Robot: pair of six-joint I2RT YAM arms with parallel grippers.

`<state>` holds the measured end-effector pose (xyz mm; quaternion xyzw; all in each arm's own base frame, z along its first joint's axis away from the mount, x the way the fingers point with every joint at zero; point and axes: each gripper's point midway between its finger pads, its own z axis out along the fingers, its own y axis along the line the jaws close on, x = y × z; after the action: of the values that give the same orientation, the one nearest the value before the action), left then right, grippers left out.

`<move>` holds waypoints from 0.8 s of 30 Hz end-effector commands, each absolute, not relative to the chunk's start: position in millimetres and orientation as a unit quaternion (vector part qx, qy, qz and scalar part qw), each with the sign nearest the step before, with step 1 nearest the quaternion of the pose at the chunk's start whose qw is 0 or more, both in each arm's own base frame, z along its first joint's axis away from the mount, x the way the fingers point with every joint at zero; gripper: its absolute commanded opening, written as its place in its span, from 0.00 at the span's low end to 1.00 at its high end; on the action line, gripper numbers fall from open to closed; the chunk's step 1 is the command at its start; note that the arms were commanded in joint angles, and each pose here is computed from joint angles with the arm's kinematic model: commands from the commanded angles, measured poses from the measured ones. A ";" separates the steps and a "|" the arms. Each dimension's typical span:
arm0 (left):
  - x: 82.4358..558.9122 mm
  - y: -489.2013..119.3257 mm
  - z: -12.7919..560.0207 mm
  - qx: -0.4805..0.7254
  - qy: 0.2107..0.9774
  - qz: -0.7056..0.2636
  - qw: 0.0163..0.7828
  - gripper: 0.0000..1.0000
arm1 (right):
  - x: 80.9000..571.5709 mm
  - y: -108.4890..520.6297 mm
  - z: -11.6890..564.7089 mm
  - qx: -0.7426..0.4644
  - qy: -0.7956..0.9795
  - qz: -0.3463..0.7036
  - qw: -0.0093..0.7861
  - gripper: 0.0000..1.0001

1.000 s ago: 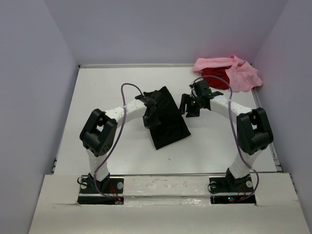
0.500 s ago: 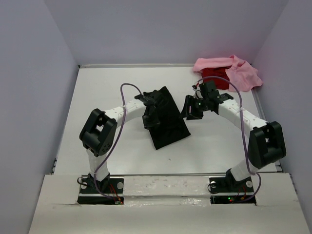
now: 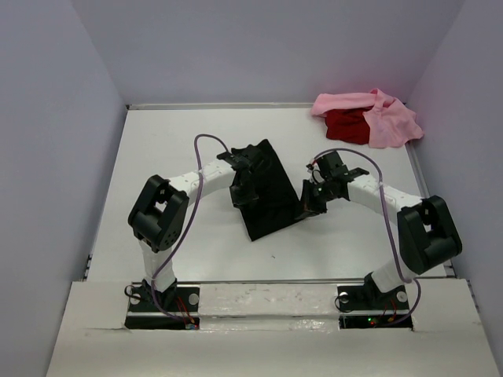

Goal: Fold and stack the t-shirts
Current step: Fold the tshirt

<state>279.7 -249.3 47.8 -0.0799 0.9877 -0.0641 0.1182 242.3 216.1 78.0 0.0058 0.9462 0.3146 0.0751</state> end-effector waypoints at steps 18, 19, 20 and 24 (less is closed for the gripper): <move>283.0 -251.3 69.4 -0.084 0.984 -0.080 0.138 0.99 | 271.0 238.5 60.1 -0.009 0.939 0.327 0.107 0.00; 281.8 -250.1 68.0 -0.085 0.984 -0.077 0.136 0.99 | 271.8 238.9 61.0 -0.009 0.938 0.328 0.108 0.00; 280.1 -248.1 66.6 -0.090 0.984 -0.074 0.135 0.99 | 271.9 239.0 61.5 -0.010 0.938 0.328 0.109 0.00; 276.0 -248.3 70.3 -0.089 0.984 -0.078 0.130 0.99 | 273.7 238.8 64.7 -0.010 0.938 0.328 0.114 0.00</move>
<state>281.1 -252.5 52.8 -0.0859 0.9864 -0.0717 0.1205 257.4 231.3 53.1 0.0006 0.9441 0.3196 0.0810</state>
